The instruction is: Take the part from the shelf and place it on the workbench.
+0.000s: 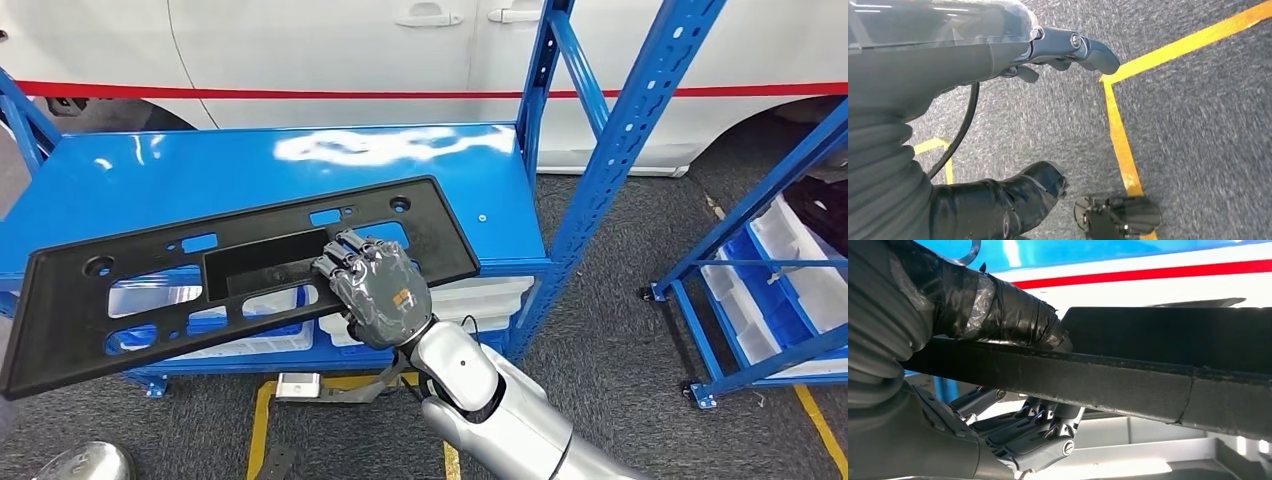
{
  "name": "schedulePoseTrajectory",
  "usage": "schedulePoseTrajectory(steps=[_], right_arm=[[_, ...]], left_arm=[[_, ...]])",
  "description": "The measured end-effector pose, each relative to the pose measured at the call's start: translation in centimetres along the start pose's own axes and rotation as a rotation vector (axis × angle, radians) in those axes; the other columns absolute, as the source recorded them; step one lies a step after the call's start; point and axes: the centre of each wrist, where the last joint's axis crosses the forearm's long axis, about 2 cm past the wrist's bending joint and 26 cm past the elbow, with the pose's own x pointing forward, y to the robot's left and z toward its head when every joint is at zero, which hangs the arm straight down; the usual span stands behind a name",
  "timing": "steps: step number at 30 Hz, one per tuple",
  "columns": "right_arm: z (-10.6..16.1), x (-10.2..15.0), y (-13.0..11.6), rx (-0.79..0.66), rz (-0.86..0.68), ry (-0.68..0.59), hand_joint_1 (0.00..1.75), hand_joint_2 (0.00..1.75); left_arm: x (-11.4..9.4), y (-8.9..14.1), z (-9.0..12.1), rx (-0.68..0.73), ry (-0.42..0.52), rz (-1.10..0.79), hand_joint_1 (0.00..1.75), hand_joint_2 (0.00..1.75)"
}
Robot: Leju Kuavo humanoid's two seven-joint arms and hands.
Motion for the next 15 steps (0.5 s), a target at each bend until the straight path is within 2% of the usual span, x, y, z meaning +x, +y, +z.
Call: schedulePoseTrajectory(steps=[15], right_arm=[[-0.06, 0.07, 0.04, -0.02, 0.015, 0.02, 1.75, 1.75]], left_arm=[[-0.19, 0.04, 0.04, 0.003, 0.007, 0.003, 0.0, 1.75]])
